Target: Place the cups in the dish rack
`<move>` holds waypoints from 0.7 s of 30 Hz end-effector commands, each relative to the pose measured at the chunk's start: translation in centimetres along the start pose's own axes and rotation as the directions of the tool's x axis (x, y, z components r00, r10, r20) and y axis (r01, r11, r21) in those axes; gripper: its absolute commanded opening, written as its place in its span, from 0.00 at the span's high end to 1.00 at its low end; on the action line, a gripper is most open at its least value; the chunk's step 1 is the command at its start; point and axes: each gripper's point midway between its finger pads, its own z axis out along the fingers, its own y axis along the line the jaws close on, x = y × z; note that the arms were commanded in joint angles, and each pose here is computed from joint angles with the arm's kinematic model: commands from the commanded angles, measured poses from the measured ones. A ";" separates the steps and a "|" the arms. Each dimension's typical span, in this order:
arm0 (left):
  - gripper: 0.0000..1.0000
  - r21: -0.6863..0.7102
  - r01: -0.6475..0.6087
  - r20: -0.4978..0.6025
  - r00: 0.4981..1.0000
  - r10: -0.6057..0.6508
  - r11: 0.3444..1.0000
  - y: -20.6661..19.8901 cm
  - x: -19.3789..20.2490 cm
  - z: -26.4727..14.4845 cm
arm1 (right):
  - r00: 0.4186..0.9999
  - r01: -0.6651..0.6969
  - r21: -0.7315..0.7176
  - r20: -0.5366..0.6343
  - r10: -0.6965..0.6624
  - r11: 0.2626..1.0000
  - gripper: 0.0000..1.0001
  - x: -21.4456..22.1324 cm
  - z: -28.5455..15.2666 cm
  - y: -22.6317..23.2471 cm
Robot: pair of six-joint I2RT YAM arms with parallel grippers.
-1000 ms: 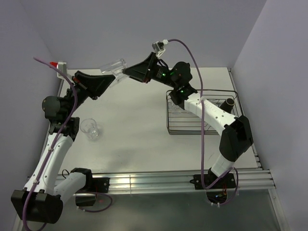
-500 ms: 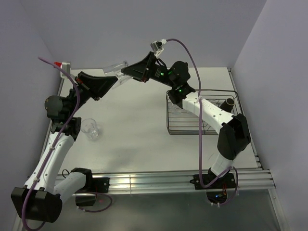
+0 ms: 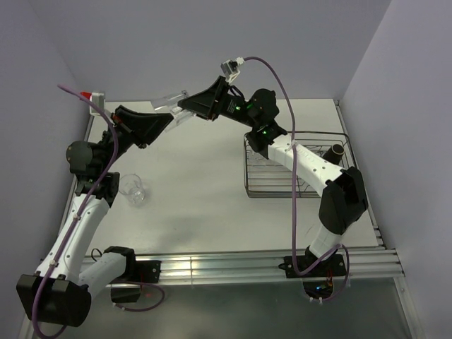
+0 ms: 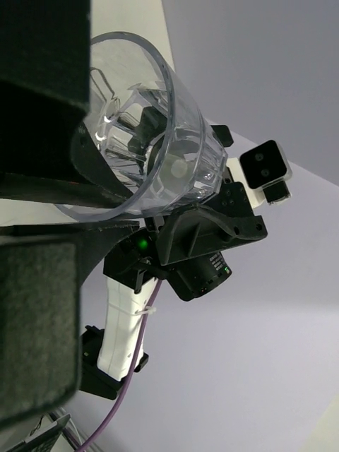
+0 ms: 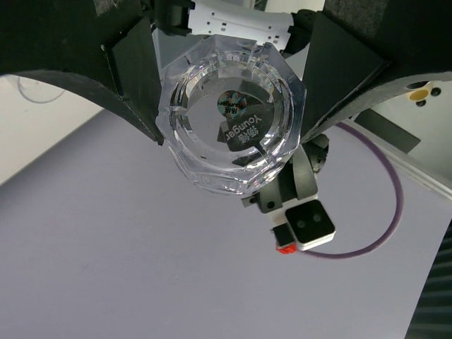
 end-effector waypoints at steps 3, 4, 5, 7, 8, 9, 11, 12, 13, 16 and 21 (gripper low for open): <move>0.50 0.023 -0.009 -0.029 1.000 0.010 1.000 -0.5 0.6 -0.2 | 0.997 0.065 -0.041 0.048 -0.063 0.997 0.66 -1.9 -0.4 2.4; 0.36 0.018 -0.005 -0.041 0.999 0.006 1.000 -0.4 0.7 -0.3 | 0.996 0.065 -0.027 0.055 -0.063 0.998 0.69 -2.2 -0.8 2.2; 0.30 0.011 -0.019 -0.054 0.998 0.020 1.000 -0.3 0.9 -0.4 | 0.996 0.065 -0.012 0.057 -0.064 0.998 0.72 -2.3 -1.1 1.8; 0.21 -0.016 -0.037 -0.065 0.997 0.035 0.999 0.0 0.9 -0.7 | 0.996 0.075 0.008 0.055 -0.076 0.997 0.74 -2.4 -1.9 1.5; 0.15 -0.045 -0.057 -0.071 0.996 0.054 0.997 0.3 1.0 -1.3 | 0.995 0.073 0.034 0.062 -0.075 0.997 0.75 -2.8 -2.6 0.6; 0.12 -0.064 -0.070 -0.067 0.996 0.066 0.995 0.5 0.8 -1.5 | 0.995 0.083 0.046 0.059 -0.085 0.995 0.75 -2.9 -3.0 0.3; 0.06 -0.107 -0.111 -0.072 0.992 0.104 0.988 0.8 0.3 -2.3 | 0.994 0.089 0.101 0.061 -0.095 0.991 0.75 -3.5 -4.7 -0.9; 0.05 -0.118 -0.122 -0.084 0.990 0.113 0.986 0.9 0.3 -2.5 | 0.991 0.116 0.123 0.055 -0.124 0.986 0.75 -3.7 -5.4 -1.4; 0.05 -0.124 -0.140 -0.089 0.988 0.130 0.982 0.7 -0.1 -2.7 | 0.990 0.127 0.143 0.047 -0.135 0.982 0.75 -3.8 -6.0 -1.8; 0.02 -0.184 -0.167 -0.161 0.977 0.138 0.969 1.8 -0.3 -4.1 | 0.986 0.165 0.252 -0.014 -0.167 0.954 0.74 -3.9 -9.2 -4.3; 0.01 -0.305 -0.125 -0.257 0.965 0.045 0.944 5.0 0.0 -7.0 | 0.928 0.370 0.404 -0.197 -0.315 0.837 0.75 -3.3 -14.5 -6.9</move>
